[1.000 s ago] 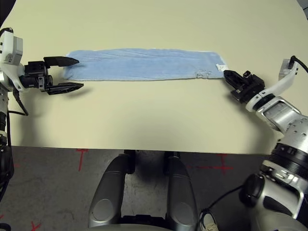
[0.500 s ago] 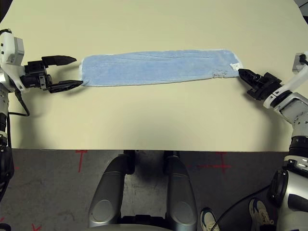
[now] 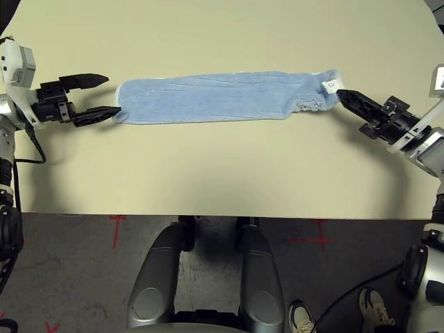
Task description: Fold the towel and set it aside.
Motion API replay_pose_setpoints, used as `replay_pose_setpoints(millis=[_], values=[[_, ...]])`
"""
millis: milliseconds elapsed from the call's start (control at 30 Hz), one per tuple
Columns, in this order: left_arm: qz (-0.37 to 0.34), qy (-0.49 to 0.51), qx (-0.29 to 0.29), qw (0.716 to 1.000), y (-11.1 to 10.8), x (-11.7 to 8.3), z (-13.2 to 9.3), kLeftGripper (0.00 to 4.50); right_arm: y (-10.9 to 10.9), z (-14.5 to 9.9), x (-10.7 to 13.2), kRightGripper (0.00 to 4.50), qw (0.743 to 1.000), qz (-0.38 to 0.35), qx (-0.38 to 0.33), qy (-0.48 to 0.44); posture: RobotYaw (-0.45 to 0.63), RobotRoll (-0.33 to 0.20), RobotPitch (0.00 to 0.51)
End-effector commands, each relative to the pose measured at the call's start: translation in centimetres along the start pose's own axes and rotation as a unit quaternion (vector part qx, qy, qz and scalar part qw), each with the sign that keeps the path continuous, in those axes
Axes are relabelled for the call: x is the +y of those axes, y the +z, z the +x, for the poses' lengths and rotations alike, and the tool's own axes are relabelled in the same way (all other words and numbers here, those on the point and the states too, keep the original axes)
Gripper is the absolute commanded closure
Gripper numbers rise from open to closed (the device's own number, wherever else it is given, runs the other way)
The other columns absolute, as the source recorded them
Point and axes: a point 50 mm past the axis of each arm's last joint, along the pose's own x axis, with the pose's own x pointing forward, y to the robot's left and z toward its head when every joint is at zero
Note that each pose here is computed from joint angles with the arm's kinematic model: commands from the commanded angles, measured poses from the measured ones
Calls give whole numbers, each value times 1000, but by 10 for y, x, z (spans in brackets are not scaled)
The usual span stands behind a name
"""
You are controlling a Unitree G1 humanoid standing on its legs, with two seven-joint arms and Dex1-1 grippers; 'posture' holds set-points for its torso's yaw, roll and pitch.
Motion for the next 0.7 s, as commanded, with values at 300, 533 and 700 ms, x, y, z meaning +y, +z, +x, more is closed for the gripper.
replay_pose_setpoints(millis=[300, 533, 700], values=[[8, -14, 4, 1000, 1, 2, 4, 0, 24, -27, -5, 4467, 997, -36, -50, -51, 26, 0, 355], [7, -17, 3, 1000, 2, 2, 5, 0, 21, -29, -10, 4467, 996, -46, -32, -63, 32, 0, 358], [3, -14, 0, 1000, 6, 3, 6, 0, 20, -15, -4, 4467, 998, -50, -26, -33, 37, 0, 357]])
